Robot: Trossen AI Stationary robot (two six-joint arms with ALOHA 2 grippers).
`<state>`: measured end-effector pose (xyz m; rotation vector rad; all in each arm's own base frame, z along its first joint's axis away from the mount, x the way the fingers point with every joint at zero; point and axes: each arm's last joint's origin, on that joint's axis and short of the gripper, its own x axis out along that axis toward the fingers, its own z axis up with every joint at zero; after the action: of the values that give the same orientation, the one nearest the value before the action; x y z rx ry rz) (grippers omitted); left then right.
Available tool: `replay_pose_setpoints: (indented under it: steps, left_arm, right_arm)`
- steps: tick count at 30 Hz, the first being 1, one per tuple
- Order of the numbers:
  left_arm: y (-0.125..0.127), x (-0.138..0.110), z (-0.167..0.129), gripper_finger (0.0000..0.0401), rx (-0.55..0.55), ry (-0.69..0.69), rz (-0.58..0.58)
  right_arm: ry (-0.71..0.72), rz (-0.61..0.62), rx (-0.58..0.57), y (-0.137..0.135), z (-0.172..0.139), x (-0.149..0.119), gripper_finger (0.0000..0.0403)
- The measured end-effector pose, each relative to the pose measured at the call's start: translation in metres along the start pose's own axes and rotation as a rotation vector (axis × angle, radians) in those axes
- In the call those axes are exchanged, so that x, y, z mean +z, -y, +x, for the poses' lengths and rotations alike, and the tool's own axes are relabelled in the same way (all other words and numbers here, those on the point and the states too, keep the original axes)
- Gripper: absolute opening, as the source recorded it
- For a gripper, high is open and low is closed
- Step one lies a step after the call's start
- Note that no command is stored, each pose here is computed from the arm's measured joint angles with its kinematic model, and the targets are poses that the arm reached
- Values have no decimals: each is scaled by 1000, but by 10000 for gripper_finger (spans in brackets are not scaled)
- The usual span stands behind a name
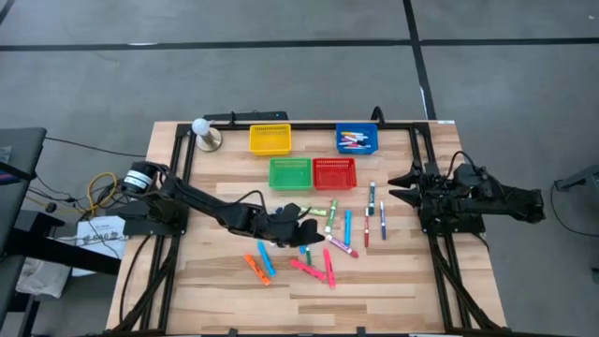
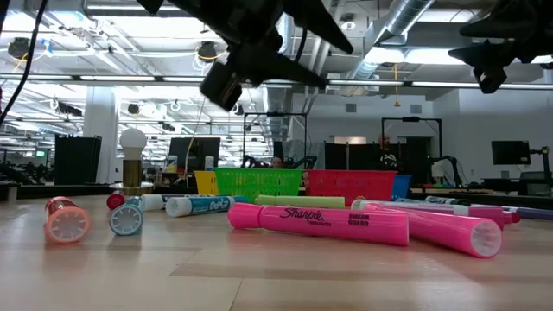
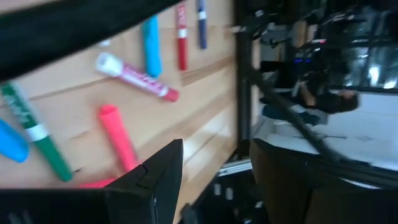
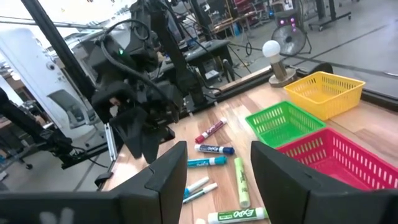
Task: Pick & Place Markers
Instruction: Put the blue highlighter into the blue bin
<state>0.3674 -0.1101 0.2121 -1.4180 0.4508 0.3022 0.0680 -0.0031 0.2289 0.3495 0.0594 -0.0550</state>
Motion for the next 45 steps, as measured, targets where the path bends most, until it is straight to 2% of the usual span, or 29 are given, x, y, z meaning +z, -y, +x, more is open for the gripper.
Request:
replay_pose_setpoints:
  steps: [6,10,16,19,22,26,31,35,38,45]
  left_arm:
    - [14,-2,-4,186,-135,80,-136]
    - [11,-18,-8,186,-136,165,-211]
    - [9,-39,-17,186,-98,289,-211]
    - [20,-39,-20,186,-18,304,-172]
    - [26,-31,-24,186,117,335,-115]
    - [35,-19,-29,186,235,334,-87]
    - [30,-9,-28,186,314,323,-83]
    - [17,-7,-26,186,425,319,-73]
    - [13,-7,-23,186,451,323,-82]
    - [-9,-10,7,186,547,261,-99]
  right_arm:
    - [-9,0,-2,0,0,-1,165]
    - [-10,0,-3,0,0,-1,165]
    - [-14,0,-6,0,0,-1,167]
    - [-14,1,-6,0,0,-1,165]
    - [-13,1,-6,0,0,-1,164]
    - [-13,1,-6,0,0,-1,167]
    - [-13,-5,-7,0,0,-1,164]
    - [-13,-6,-9,1,0,-1,164]
    - [-12,-6,-9,1,0,-1,167]
    - [-23,-7,-13,1,0,-2,168]
